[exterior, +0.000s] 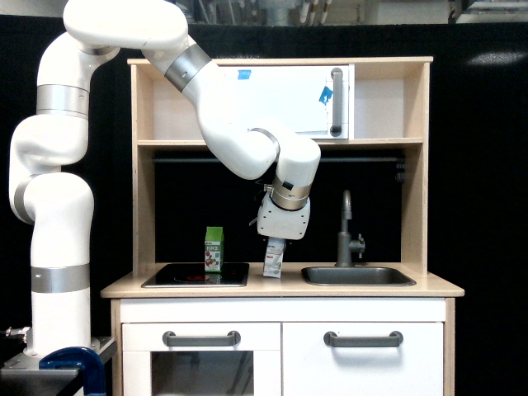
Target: Put the white box into the sink
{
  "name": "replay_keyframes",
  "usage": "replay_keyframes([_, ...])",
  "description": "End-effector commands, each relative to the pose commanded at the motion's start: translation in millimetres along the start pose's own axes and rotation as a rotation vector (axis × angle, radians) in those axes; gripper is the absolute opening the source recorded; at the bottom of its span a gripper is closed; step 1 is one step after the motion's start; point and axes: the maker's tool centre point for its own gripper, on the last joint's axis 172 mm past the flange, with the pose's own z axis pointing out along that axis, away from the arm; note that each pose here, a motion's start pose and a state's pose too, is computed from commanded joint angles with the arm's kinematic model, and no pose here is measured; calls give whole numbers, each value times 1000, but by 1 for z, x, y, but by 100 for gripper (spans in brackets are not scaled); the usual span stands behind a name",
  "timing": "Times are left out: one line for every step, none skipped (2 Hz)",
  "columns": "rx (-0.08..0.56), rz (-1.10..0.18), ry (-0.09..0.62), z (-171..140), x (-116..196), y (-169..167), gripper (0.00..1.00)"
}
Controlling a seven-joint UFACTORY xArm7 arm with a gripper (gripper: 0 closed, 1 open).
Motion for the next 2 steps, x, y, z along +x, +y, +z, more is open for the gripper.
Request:
replay_keyframes([0, 0, 0, -63, -9, 80, 0])
replay_keyframes([0, 0, 0, -56, -7, 130, 0])
